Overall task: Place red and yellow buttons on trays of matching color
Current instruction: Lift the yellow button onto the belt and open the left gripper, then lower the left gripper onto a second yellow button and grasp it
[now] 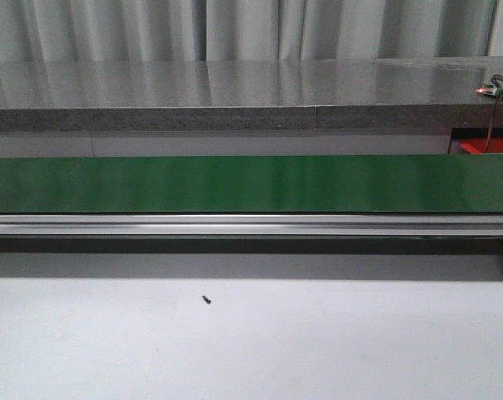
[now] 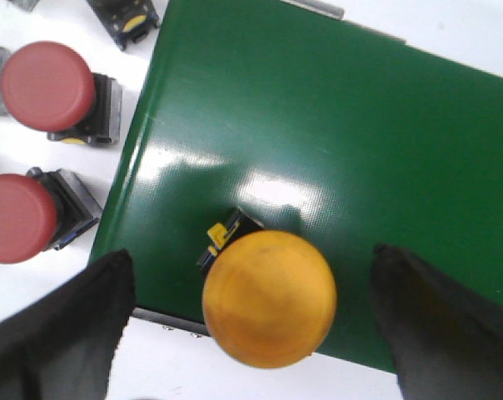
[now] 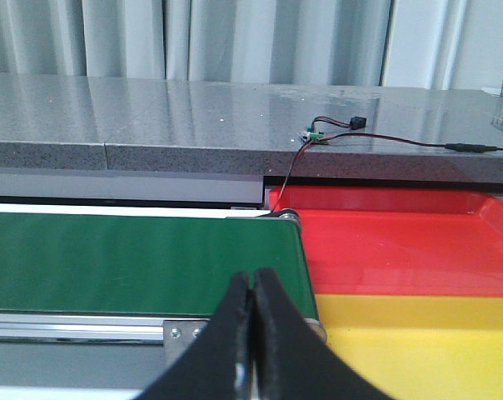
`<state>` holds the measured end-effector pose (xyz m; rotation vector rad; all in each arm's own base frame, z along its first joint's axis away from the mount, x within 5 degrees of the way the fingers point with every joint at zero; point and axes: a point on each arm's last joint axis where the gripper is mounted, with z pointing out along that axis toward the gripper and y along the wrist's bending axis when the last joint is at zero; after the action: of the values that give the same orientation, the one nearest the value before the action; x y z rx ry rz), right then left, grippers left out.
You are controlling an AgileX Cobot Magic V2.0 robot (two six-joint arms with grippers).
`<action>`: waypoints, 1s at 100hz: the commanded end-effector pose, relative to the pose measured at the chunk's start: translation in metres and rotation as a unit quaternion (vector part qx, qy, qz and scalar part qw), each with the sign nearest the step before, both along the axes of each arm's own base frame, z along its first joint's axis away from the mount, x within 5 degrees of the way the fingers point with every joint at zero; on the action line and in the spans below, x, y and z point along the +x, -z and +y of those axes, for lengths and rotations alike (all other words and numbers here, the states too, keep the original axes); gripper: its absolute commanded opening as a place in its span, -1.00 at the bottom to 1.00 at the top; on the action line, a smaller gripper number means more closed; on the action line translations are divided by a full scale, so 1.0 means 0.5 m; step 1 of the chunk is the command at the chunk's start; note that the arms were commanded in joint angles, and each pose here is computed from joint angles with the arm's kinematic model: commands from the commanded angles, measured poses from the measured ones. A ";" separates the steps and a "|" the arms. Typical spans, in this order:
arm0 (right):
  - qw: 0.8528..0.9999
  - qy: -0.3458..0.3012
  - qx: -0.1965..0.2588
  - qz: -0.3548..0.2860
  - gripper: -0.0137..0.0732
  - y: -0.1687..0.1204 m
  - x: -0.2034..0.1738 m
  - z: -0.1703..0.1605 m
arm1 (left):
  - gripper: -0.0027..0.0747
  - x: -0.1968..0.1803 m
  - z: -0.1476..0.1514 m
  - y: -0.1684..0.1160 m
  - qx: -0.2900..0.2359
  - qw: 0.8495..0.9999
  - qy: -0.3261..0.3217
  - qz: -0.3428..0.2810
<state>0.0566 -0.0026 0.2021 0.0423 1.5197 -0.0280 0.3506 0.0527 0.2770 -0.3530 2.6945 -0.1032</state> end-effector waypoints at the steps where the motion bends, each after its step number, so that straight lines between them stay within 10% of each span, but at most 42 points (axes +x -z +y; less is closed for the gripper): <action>1: 0.998 -0.002 -0.004 -0.055 -0.91 -0.028 -0.006 0.001 | 0.56 -0.011 -0.015 -0.079 0.005 0.997 0.003 -0.080; 40: 0.998 -0.002 -0.004 -0.055 -0.91 -0.028 -0.006 0.001 | 0.55 -0.068 0.025 -0.148 0.037 0.992 -0.034 -0.114; 100: 0.998 -0.002 -0.004 -0.055 -0.91 -0.028 -0.006 0.001 | 0.53 -0.094 0.181 -0.066 0.025 0.985 -0.163 -0.045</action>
<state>0.0566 -0.0026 0.2021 0.0423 1.5197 -0.0280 0.3026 0.1366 0.2976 -0.7258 2.5894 0.0289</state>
